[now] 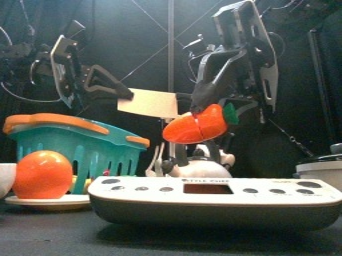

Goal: Regrasp handle

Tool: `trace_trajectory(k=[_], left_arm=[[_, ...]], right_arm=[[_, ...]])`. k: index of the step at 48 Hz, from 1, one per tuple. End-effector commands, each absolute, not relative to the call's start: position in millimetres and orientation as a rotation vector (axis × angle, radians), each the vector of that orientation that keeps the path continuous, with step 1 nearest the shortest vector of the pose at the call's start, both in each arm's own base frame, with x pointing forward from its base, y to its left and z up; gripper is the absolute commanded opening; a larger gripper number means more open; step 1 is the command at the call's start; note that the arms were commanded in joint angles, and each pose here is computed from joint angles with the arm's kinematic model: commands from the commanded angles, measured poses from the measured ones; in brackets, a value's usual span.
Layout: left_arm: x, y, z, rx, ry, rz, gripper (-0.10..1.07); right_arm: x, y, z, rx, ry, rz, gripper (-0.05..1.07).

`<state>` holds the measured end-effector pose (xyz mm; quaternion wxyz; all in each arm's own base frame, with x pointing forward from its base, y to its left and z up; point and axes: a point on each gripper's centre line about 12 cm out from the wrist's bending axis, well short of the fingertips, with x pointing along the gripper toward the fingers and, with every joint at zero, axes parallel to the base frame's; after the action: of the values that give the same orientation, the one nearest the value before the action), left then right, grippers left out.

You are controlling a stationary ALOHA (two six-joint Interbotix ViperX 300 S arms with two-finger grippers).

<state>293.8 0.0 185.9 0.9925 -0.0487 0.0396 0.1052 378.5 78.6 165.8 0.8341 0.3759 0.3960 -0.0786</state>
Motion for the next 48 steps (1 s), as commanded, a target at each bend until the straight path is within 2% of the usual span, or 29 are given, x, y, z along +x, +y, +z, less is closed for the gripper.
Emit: trace_trajectory(k=[1, 14, 27, 37, 48], left_arm=[[298.0, -2.1, 191.9, -0.097, 0.058, 0.201, 0.37], [297.1, 1.2, 203.0, -0.080, 0.021, 0.194, 0.37], [295.6, -1.0, 207.7, -0.080, 0.004, 0.180, 0.37], [296.0, -1.2, 208.2, -0.078, 0.002, 0.178, 0.37], [295.6, 0.3, 207.7, -0.079, 0.004, 0.184, 0.37]], right_arm=[[382.2, 78.5, 186.4, 0.809, 0.799, -0.146, 0.67], [381.2, 77.5, 191.5, 0.787, 0.877, -0.200, 0.67], [388.6, 97.7, 200.4, 0.754, 0.796, -0.251, 0.67], [378.6, 114.7, 192.6, 0.778, 0.756, -0.417, 0.67], [374.4, 112.5, 186.8, 0.798, 0.660, -0.614, 0.67]])
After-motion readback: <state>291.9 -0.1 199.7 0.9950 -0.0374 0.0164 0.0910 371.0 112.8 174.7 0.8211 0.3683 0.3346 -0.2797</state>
